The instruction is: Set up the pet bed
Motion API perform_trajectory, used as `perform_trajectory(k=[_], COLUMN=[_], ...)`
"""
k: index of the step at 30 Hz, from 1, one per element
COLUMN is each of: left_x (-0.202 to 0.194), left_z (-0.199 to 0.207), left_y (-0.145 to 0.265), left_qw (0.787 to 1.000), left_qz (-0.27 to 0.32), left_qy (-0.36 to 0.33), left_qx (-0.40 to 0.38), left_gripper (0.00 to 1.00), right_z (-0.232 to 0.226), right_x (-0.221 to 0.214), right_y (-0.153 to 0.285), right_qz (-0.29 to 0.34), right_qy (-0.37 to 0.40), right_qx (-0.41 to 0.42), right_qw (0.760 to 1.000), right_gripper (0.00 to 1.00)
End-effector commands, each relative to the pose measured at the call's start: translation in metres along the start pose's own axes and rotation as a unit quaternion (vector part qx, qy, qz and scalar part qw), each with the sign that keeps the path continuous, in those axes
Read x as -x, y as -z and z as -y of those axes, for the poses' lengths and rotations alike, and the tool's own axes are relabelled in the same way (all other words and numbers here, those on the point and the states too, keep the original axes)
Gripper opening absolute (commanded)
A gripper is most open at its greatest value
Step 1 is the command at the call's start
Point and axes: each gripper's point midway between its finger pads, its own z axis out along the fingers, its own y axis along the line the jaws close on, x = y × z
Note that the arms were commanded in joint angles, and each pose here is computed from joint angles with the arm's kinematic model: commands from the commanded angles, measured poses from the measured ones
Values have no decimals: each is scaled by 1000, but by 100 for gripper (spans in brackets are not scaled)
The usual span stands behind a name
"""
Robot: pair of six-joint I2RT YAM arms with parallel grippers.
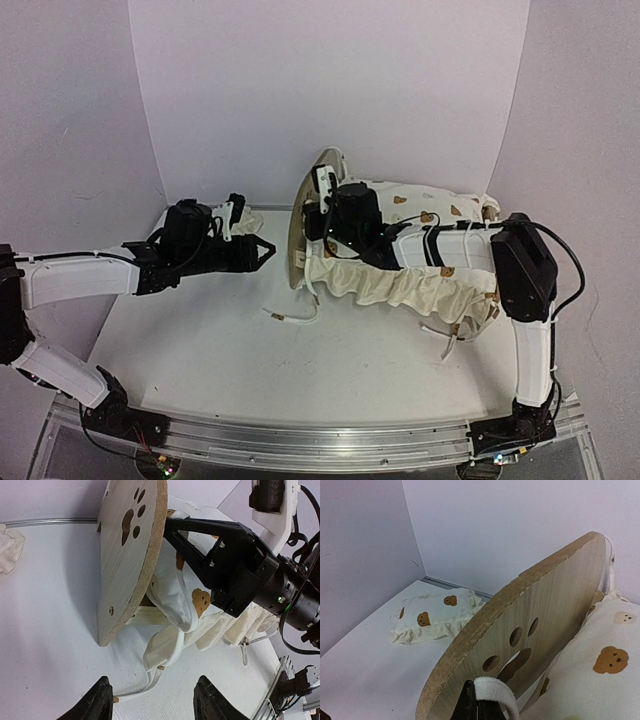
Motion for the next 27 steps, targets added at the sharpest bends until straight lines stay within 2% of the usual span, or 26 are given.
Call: perform_trajectory(k=[1, 13, 21, 27], left_x=[12, 13, 9, 3], left_z=[0, 2, -1, -1], left_y=[4, -2, -7, -19], left_qw=[1000, 999, 1000, 1000], left_qz=[27, 31, 27, 18], left_qy=[-2, 1, 9, 14], left_qx=[0, -9, -7, -16], left_gripper=[56, 55, 56, 60], right_z=[-4, 2, -23, -24], right_x=[-8, -65, -51, -32], right_y=[-2, -12, 16, 44], right_qz=[-24, -175, -265, -306], right_qy=[-21, -3, -36, -65], right_qx=[6, -33, 26, 58], right_qw=[999, 984, 963, 948], right_gripper=[0, 2, 44, 59])
